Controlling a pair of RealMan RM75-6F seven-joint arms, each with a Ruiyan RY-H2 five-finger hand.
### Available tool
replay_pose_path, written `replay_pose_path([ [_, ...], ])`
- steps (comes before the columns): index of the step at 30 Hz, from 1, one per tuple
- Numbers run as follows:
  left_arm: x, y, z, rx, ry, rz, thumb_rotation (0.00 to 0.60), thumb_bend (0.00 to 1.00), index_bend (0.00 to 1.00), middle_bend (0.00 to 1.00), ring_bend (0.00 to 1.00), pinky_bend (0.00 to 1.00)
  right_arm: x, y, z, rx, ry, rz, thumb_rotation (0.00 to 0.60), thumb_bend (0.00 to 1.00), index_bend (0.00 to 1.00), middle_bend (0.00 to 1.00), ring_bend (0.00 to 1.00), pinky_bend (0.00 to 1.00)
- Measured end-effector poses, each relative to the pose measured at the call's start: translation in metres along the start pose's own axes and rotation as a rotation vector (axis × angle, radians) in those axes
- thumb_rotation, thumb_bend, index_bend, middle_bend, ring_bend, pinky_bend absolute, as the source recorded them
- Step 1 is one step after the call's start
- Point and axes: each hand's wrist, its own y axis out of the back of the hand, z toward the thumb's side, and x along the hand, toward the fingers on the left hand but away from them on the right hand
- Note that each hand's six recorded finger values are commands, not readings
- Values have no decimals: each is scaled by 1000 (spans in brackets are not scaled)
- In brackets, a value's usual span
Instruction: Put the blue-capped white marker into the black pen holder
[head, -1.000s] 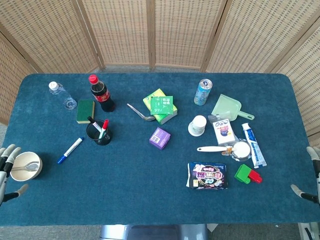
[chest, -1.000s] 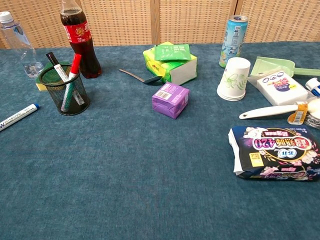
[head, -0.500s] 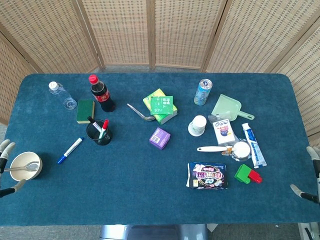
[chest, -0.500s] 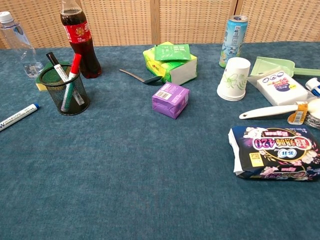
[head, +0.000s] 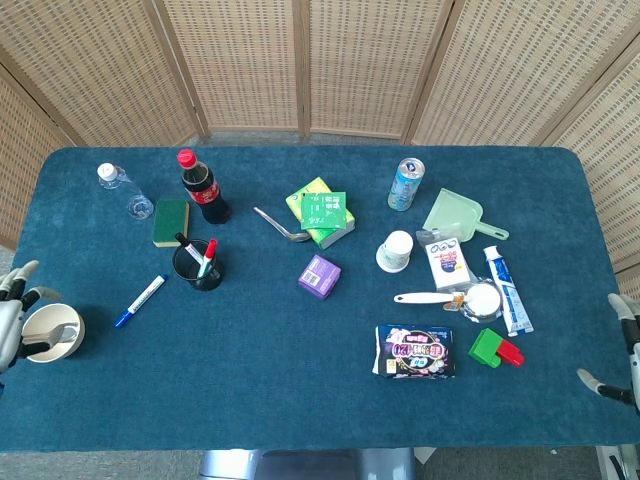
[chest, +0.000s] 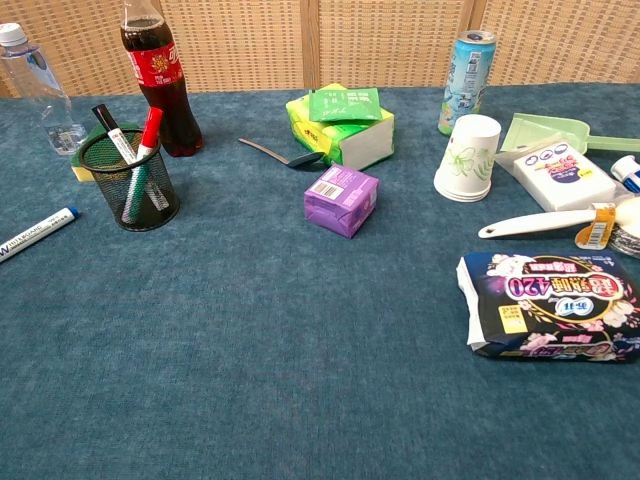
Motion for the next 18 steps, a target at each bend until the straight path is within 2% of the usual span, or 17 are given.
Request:
replay_pose_path([
  [11,48,-15,7,-8,65,-58,600,362,373,0,0,0,-4,-8,2,3,3,31,600,0,63,0,0,0],
  [18,75,-36,25,-25,77,-100,600,362,375,0,0,0,-5,-9,1,-5,4,38,600,0,65,0,0,0],
])
